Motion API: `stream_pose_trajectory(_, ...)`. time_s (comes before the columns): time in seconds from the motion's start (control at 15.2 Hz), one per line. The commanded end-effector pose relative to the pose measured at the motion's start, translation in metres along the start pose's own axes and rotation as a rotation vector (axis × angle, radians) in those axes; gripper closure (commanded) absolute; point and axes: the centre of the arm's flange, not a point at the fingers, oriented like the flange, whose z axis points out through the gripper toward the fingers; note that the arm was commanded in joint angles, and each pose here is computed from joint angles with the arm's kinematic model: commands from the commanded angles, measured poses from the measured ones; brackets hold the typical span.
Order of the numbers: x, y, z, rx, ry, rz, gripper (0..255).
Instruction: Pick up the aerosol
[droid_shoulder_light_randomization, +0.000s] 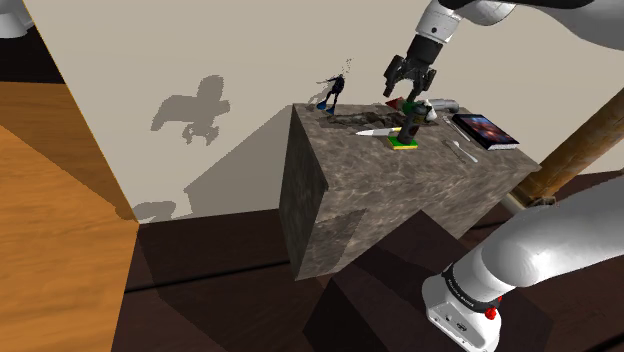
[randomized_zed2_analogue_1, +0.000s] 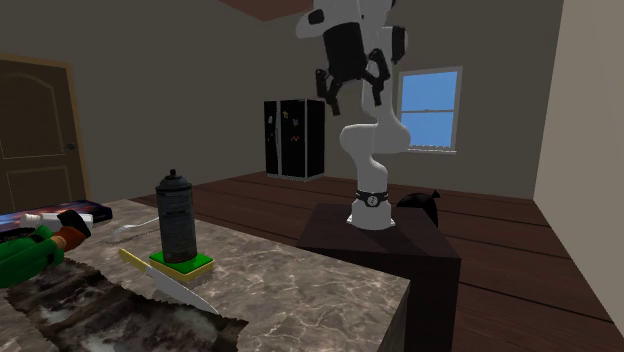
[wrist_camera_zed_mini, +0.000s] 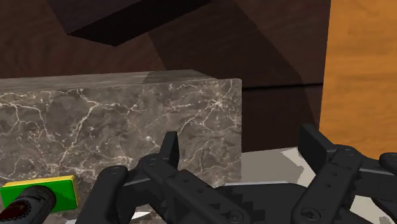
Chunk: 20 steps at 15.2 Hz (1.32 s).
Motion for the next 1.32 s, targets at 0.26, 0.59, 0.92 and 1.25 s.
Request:
stream_pose_trajectory(0.26, 0.072, 0.048, -0.003, 0.051, -0.013, 0.222, 0)
stream_pose_trajectory(0.59, 0.122, 0.097, 0.0, 0.094, -0.024, 0.404, 0)
stream_pose_trajectory(0.92, 0.162, 0.155, 0.005, 0.137, -0.034, 0.587, 0)
stream_pose_trajectory(1.25, 0.191, 0.218, 0.013, 0.18, -0.045, 0.77, 0)
